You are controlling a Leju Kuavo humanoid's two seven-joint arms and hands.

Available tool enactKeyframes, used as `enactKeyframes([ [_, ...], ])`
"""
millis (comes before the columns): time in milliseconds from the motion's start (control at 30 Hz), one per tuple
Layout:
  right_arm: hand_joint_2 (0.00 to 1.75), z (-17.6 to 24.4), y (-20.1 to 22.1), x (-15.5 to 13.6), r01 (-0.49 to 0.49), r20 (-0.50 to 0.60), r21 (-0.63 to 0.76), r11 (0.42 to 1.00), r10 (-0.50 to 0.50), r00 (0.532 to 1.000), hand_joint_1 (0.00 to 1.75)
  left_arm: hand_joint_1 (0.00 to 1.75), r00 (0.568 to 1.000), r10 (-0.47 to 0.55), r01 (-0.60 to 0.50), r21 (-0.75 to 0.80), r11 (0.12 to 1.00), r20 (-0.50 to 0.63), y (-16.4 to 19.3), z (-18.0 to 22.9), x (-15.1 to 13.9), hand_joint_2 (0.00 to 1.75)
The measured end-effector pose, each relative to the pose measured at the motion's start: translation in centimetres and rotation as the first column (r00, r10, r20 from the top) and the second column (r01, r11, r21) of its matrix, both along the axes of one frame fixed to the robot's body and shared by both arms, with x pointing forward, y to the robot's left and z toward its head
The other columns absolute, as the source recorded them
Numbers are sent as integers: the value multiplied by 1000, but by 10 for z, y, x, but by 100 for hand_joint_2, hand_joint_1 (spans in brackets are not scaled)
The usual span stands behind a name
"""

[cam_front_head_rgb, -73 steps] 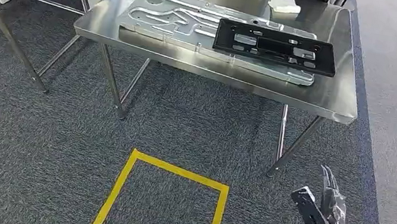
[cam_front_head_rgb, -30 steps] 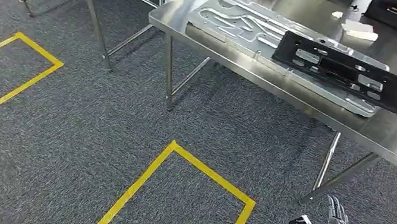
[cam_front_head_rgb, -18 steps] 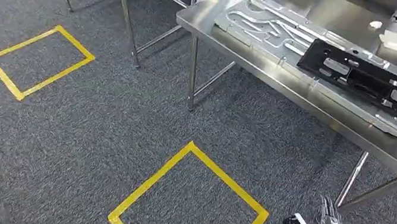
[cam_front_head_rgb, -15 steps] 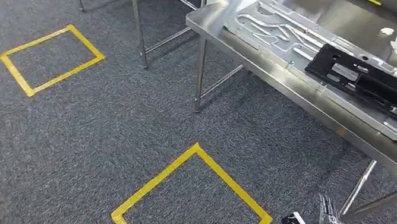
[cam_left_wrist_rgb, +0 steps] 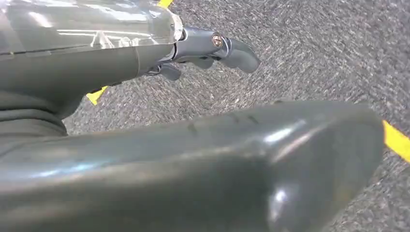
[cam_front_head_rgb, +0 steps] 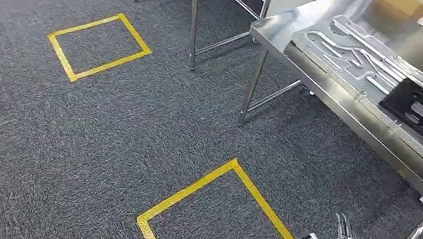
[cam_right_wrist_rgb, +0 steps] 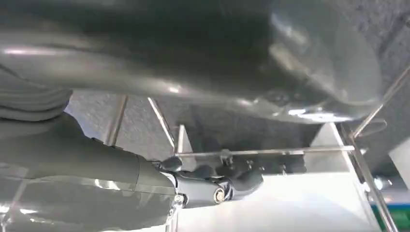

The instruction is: Take the parts from the cabinet and place them on the table.

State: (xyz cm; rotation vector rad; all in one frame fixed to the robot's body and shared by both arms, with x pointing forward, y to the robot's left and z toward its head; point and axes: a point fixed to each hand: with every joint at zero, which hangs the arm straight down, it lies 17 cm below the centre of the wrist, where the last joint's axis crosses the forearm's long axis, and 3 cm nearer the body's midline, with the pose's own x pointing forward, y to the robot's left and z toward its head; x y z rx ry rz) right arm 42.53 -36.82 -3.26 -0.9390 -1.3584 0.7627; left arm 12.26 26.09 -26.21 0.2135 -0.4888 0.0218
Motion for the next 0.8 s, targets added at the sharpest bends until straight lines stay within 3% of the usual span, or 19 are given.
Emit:
enactKeyframes([
  [267, 0, -13, 7, -15, -16, -37, -24, 1000, 15, 999, 0, 0, 1000, 4, -4, -1, 1000, -6, -1, 0, -2, 0],
  [800, 0, -22, 33, -16, -62, -48, 7, 998, 63, 997, 0, 0, 998, 17, -15, 41, 999, -59, 8, -5, -16, 0],
])
